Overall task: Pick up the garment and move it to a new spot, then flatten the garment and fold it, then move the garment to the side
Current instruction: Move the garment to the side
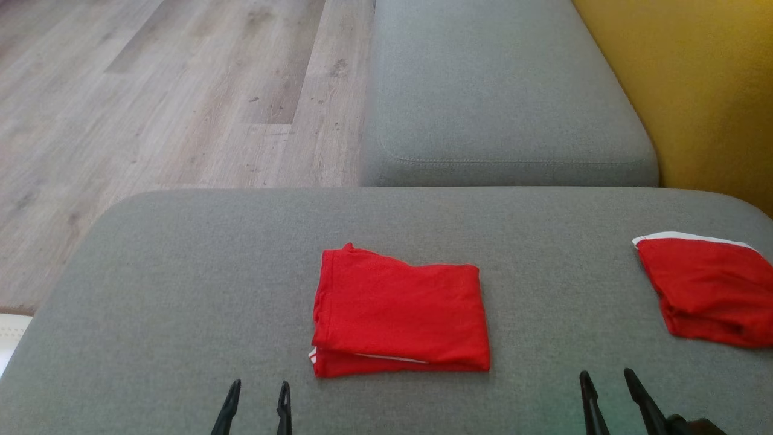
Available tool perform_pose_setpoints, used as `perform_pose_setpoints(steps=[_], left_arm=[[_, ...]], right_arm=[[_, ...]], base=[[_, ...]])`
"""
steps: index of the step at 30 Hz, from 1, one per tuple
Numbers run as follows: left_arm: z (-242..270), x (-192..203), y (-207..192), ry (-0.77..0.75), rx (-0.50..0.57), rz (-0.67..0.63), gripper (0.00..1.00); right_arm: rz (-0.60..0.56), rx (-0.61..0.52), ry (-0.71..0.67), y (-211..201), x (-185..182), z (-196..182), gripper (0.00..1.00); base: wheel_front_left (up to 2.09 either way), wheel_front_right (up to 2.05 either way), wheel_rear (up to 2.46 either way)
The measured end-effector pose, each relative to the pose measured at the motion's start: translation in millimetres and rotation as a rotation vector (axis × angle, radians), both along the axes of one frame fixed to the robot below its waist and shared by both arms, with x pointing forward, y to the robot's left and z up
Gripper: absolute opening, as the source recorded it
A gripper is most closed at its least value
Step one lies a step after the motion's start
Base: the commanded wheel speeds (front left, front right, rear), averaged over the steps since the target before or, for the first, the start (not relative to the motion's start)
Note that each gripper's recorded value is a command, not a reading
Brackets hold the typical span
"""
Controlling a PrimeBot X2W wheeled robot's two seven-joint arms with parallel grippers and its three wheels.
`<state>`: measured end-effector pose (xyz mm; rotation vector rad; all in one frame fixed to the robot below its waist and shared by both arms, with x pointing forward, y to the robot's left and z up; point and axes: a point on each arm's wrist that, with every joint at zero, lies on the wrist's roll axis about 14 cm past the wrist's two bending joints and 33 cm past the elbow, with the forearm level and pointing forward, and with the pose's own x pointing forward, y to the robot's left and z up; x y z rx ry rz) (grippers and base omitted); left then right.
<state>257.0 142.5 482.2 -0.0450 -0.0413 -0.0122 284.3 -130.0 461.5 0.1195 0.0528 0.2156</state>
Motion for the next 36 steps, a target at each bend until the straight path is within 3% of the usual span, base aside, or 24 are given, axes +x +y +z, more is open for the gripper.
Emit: perform_pose_setpoints(steps=[20, 36], left_arm=[[-6, -3, 2, 0.015, 0.008, -0.003, 1.0], [-19, 1, 4, 0.076, 0.011, 0.009, 1.0]], right_arm=[[0.042, 0.004, 0.002, 14, -5, -1, 1.0], [0.09, 0.015, 0.103, 22, 3, -26, 1.0]], base=[[0.0, 0.0, 0.0], [0.0, 0.0, 0.0]])
